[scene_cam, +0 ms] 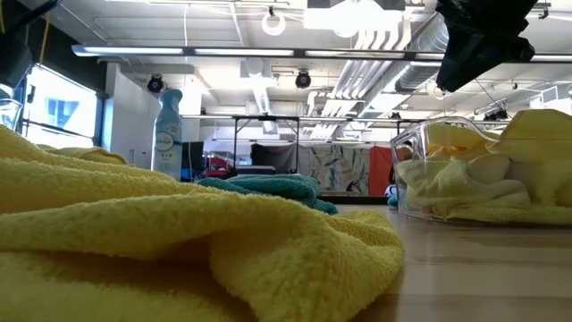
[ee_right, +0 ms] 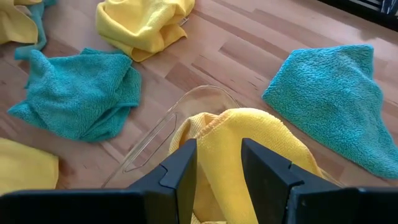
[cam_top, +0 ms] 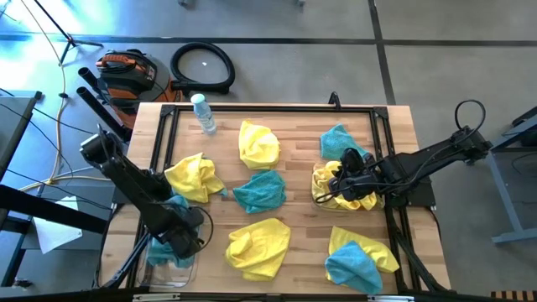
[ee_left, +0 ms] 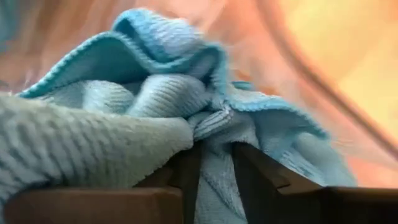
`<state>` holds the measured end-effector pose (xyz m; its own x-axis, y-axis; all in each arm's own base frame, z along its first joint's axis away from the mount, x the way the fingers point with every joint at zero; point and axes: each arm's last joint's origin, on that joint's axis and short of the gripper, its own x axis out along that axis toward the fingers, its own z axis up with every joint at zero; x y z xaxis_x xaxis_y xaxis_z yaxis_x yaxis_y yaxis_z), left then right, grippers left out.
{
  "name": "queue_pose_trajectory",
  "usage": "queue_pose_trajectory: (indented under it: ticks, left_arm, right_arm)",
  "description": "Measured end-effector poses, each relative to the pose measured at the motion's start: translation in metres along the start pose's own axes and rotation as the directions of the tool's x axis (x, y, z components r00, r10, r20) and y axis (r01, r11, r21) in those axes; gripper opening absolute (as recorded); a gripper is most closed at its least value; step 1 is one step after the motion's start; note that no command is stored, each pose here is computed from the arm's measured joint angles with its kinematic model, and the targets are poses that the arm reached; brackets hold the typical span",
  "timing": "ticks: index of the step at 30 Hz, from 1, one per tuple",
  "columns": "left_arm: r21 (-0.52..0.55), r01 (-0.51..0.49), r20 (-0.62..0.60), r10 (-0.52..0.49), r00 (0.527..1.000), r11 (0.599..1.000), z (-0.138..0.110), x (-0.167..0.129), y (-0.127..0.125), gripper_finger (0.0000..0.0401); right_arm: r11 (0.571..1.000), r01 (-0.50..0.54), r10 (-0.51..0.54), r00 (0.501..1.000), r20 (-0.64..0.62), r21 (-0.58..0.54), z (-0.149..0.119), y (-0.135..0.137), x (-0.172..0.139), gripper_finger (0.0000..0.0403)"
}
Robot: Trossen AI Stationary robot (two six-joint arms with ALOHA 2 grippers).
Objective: Sort microfiber towel by color & place in baskets
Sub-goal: Put the blue microfiber towel into the left transparent bin, then put the yellow microfiber towel into the right transparent bin
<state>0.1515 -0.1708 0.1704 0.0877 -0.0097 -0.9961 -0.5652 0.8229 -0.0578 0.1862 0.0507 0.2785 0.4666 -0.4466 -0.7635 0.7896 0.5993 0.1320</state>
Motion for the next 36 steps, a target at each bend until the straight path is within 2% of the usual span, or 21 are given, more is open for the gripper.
queue_pose_trajectory:
  ticks: [13,22,25,30,36]
  left_arm:
    - [-0.011,0.241,0.021,-0.241,0.97,0.97,0.001,-0.052,0.022,0.0099]
    - [-0.037,0.34,0.064,-0.337,0.939,0.94,0.004,-0.072,0.035,0.0099]
    - [-0.04,0.359,0.102,-0.354,0.93,0.932,0.006,-0.076,0.039,0.0099]
    - [0.051,0.363,0.206,-0.366,0.908,0.93,0.008,-0.083,0.044,0.0099]
    - [0.101,0.366,0.308,-0.378,0.873,0.925,0.014,-0.091,0.053,0.0099]
  right_arm:
    - [1.0,-0.002,0.002,1.0,0.0,-0.001,0.0,0.0,0.0,0.0122]
    - [1.0,-0.016,0.016,1.0,0.006,0.009,0.001,0.002,0.0,0.0122]
    - [0.998,-0.07,0.07,0.997,0.029,0.002,0.003,0.008,0.0,0.0122]
    - [0.977,-0.187,0.197,0.975,0.106,-0.102,0.01,0.03,0.004,0.0122]
    - [0.913,-0.339,0.382,0.907,0.18,-0.227,0.029,0.064,0.024,0.0122]
